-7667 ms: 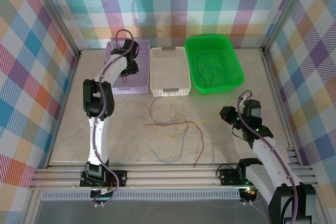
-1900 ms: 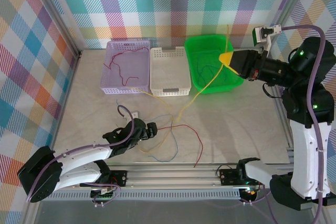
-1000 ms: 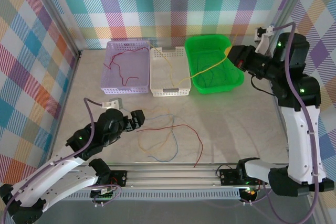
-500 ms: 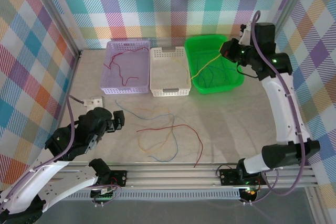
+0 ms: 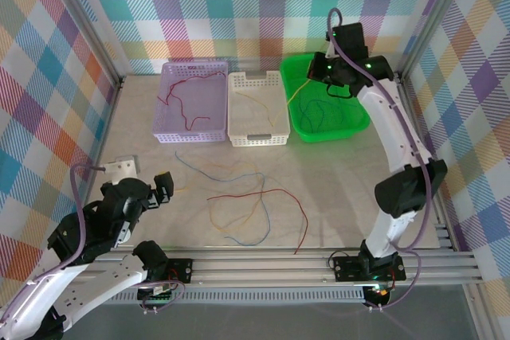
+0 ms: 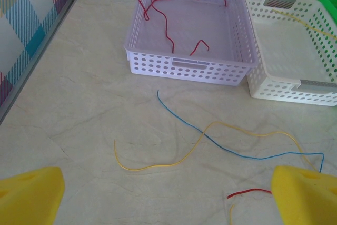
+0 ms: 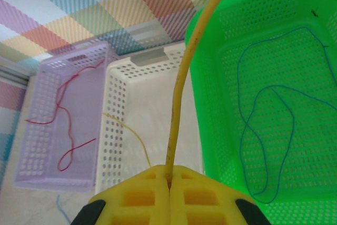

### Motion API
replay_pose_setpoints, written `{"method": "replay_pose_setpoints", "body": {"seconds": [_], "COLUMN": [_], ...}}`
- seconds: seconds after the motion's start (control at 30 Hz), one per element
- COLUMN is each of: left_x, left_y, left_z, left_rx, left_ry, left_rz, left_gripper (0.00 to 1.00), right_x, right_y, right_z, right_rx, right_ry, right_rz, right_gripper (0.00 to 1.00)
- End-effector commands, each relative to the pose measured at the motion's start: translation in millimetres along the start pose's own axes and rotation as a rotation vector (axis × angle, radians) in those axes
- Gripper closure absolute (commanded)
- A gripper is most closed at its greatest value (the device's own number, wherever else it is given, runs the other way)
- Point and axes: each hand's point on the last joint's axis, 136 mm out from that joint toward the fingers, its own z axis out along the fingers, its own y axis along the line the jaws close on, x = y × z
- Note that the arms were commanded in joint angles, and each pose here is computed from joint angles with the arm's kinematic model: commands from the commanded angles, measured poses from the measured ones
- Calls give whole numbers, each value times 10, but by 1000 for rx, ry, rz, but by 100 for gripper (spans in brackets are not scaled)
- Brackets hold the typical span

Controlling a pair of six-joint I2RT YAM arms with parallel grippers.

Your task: Untangle the cables

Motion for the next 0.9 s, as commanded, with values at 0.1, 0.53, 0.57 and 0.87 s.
{"method": "replay_pose_setpoints", "body": {"seconds": [0.1, 0.53, 0.57, 0.87], "left_x": [49, 67, 62, 64], "left_y": [3, -1, -3, -14], "left_z": [74, 69, 65, 48], "left_rx": [-39, -23, -21, 0], "left_ry": [23, 20, 18, 12], "left_rz": [47, 47, 45, 42], "left_gripper": [0, 0, 0, 0], "right_x": [-79, 256, 298, 773], "right_y": [-29, 45, 55, 301], "right_z": [330, 1115, 1164, 1602], "right_rx": [79, 189, 195, 213], "right_ry": [-1, 76, 83, 152], "right_rz": [-48, -176, -188, -324], "right_gripper": [100, 100, 100, 100]}}
